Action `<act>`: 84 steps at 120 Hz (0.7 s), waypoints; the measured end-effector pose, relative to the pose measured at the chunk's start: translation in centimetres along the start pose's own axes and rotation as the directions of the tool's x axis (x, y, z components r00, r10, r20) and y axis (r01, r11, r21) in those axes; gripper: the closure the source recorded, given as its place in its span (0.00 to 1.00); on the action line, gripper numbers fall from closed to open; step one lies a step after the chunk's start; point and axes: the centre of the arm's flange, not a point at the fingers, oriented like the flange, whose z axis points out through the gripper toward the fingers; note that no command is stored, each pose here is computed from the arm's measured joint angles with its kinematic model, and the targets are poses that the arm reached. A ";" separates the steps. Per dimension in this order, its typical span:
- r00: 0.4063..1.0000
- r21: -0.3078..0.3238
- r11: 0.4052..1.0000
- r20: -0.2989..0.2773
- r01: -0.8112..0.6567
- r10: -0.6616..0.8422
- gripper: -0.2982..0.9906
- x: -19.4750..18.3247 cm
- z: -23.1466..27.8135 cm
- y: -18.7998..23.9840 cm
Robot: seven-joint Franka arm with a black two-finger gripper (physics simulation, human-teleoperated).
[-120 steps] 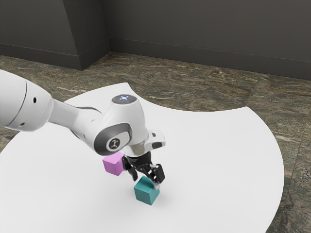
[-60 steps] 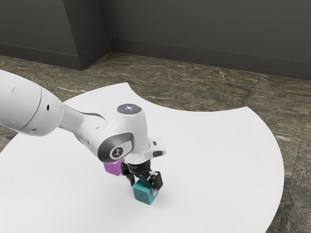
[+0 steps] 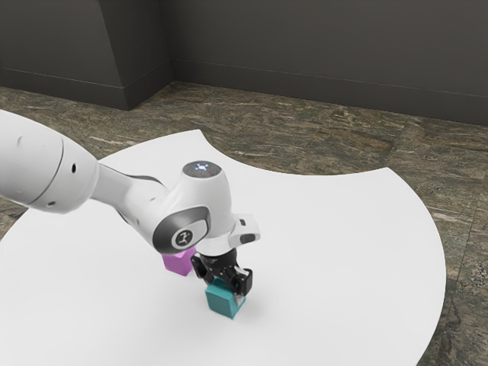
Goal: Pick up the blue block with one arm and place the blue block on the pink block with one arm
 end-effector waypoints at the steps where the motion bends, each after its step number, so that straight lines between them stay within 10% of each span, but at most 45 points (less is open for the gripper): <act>1: 1.000 0.000 1.000 -0.001 0.000 0.000 0.45 0.0 -0.1 0.0; 84: 0.992 0.053 0.992 -0.060 0.118 -0.115 0.46 2.8 -9.3 -11.4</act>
